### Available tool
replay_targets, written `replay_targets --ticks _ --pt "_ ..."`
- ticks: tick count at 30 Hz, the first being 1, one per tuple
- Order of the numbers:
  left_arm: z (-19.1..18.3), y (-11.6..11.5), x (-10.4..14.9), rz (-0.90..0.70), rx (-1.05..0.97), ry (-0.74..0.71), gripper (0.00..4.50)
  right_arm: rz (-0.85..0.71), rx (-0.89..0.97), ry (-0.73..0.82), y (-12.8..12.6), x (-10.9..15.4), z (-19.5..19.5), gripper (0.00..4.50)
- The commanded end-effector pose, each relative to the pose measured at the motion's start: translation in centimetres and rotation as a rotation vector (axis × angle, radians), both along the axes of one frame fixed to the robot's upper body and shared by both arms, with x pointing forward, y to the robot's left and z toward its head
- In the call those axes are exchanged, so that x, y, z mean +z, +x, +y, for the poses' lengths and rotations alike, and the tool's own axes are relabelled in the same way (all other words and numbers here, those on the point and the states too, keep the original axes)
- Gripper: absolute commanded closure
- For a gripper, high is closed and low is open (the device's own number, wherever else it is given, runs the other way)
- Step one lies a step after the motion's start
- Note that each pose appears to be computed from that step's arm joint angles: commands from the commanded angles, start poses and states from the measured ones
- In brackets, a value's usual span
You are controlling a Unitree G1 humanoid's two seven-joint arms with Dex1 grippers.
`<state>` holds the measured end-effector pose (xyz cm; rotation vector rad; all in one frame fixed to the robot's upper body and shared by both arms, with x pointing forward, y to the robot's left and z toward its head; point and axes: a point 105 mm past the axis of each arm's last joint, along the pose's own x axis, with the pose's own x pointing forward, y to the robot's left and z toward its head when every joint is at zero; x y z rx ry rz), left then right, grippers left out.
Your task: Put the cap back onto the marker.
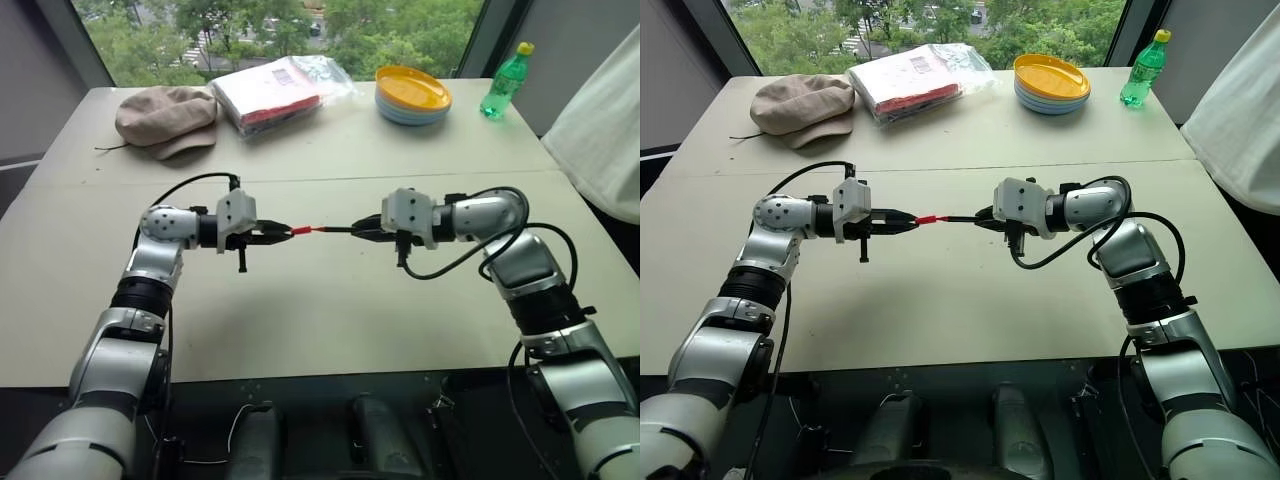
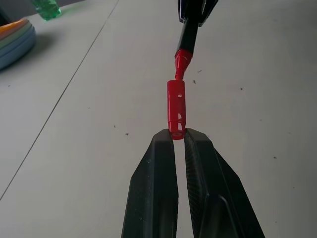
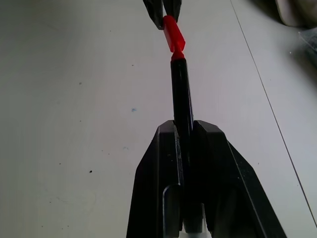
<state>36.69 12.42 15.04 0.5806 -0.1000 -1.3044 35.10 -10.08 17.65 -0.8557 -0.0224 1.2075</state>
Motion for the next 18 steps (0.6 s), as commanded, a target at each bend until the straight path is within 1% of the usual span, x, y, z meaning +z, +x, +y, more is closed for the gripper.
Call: replay_targets --ticks 1,13,18 --pt "-0.4 0.0 1.5 -0.056 -0.023 -0.002 4.48 -0.048 0.036 0.025 -0.3 1.5 0.8 4.45" --pt "-1.5 -0.3 1.6 -0.081 -0.072 0.002 4.48 -0.022 0.071 0.022 -0.9 1.2 1.6 4.45" --pt "-1.8 -0.6 1.6 -0.121 -0.102 0.028 4.48 0.012 0.081 0.020 -1.1 0.9 1.9 4.45"
